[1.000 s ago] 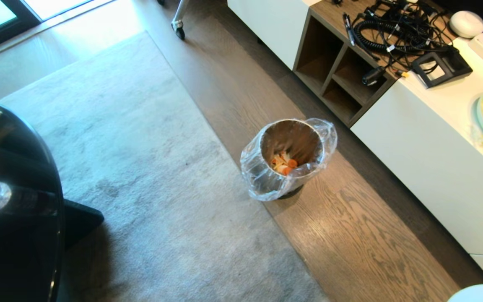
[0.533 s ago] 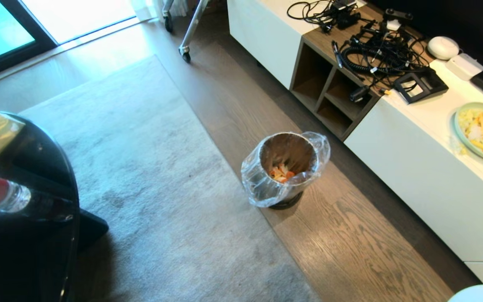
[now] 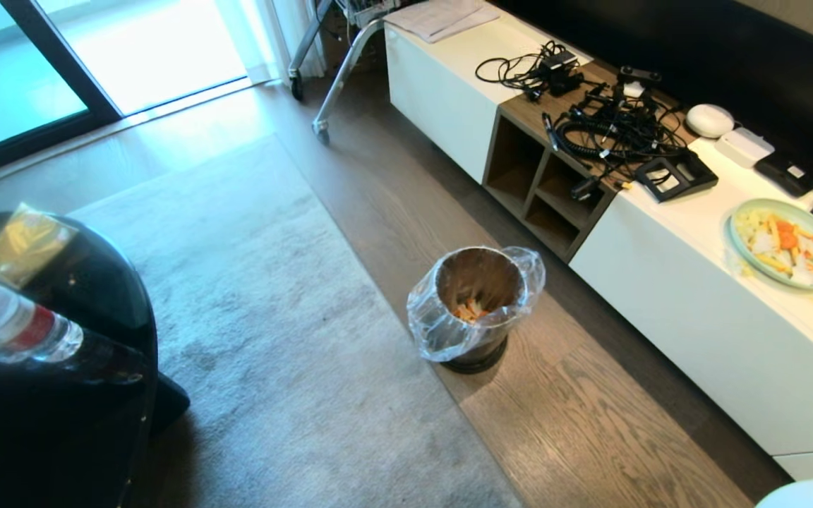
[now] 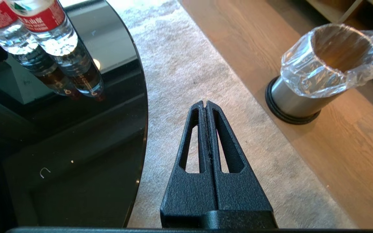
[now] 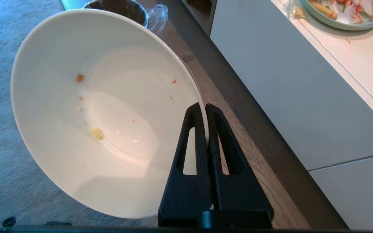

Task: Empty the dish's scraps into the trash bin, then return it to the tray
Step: Put the bowl back to the table

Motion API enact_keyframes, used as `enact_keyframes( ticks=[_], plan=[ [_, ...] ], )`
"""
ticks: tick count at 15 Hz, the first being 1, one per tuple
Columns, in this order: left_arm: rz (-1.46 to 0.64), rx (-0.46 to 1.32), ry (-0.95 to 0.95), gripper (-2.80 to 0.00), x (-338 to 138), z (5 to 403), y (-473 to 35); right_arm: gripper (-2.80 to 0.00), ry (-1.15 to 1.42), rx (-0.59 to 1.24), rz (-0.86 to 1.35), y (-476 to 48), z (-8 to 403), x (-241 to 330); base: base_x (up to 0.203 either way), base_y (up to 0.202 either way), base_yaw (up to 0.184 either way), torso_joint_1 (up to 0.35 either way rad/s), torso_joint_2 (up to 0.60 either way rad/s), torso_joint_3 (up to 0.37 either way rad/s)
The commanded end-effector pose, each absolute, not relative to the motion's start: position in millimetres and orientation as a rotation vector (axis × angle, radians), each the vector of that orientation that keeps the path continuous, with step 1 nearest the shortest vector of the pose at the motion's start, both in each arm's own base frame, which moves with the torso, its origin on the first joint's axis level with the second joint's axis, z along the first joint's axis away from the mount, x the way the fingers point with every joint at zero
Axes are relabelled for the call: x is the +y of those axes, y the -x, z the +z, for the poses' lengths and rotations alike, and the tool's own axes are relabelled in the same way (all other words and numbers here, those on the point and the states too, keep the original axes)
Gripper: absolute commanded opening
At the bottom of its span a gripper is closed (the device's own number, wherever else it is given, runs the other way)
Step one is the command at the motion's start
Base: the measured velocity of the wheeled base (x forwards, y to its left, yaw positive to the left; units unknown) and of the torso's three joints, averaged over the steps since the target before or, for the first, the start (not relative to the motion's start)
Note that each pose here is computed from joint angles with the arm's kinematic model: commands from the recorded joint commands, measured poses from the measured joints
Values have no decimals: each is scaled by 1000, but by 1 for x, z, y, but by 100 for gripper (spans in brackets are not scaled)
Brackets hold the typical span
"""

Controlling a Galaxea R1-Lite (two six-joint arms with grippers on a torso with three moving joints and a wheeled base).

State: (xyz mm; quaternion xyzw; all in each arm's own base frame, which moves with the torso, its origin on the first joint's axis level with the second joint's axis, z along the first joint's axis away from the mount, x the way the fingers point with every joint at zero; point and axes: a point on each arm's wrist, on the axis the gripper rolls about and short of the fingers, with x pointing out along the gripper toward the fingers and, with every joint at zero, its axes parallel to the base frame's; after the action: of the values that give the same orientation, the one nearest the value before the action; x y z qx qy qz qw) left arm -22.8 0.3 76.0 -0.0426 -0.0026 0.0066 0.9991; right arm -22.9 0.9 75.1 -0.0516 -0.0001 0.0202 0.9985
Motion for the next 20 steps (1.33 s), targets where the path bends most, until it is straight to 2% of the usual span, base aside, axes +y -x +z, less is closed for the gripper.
enact_keyframes(
  ticks=[1,20],
  plan=[
    [14,-7,86,-280,0,76,23,-280,104,1,42,23,75,1,0,0,0,0,10,198],
    [14,-7,86,-280,0,76,23,-280,104,1,42,23,75,1,0,0,0,3,1,204]
  ],
)
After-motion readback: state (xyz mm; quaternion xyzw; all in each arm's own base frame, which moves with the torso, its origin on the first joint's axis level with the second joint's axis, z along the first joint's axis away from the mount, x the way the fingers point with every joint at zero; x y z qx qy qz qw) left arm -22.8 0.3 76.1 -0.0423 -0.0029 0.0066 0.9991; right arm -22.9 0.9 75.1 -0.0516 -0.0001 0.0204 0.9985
